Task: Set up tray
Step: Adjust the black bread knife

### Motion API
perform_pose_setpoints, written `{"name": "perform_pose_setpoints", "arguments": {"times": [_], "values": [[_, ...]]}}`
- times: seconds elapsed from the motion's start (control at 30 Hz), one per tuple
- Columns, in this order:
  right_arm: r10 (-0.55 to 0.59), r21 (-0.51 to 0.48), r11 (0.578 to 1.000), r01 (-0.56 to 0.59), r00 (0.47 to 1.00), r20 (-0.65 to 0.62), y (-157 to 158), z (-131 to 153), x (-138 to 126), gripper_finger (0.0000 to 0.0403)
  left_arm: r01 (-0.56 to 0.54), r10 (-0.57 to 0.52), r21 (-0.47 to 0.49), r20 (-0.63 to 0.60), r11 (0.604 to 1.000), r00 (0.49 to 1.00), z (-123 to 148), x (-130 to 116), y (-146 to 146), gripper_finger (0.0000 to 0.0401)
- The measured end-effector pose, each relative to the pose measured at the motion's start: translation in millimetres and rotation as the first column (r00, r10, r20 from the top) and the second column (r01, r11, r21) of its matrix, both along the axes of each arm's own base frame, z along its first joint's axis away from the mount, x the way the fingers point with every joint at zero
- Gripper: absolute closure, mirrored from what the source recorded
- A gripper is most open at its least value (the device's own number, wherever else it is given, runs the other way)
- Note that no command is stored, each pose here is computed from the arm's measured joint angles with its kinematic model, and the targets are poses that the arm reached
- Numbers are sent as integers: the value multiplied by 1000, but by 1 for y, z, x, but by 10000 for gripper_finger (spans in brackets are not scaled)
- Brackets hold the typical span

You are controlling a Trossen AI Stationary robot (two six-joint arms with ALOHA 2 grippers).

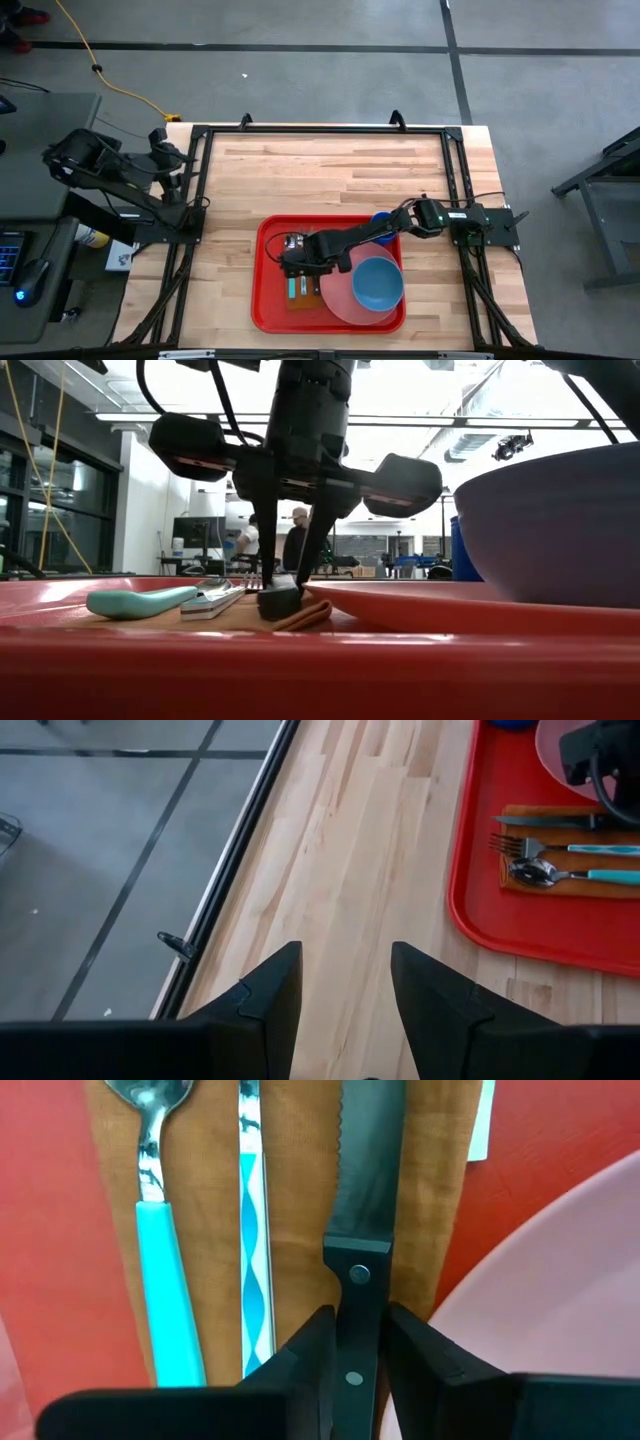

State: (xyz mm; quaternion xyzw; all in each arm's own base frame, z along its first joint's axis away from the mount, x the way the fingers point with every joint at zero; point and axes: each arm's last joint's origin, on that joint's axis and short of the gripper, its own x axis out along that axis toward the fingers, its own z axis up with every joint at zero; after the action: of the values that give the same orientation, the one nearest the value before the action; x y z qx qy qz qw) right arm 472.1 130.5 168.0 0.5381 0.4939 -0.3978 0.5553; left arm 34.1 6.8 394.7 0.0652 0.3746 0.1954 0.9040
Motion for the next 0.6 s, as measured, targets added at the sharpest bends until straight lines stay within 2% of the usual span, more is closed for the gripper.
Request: {"name": "perform_pose_setpoints", "arguments": {"times": [0.37,0.6], "values": [[7,-22,1000,-7,1000,2,-1,0,0,337,0,1,-21,67,1000,998,0,-20,6,215],[21,-34,999,-21,1000,6,-1,0,0,303,0,1,-21,68,1000,998,0,-20,6,215]]}}
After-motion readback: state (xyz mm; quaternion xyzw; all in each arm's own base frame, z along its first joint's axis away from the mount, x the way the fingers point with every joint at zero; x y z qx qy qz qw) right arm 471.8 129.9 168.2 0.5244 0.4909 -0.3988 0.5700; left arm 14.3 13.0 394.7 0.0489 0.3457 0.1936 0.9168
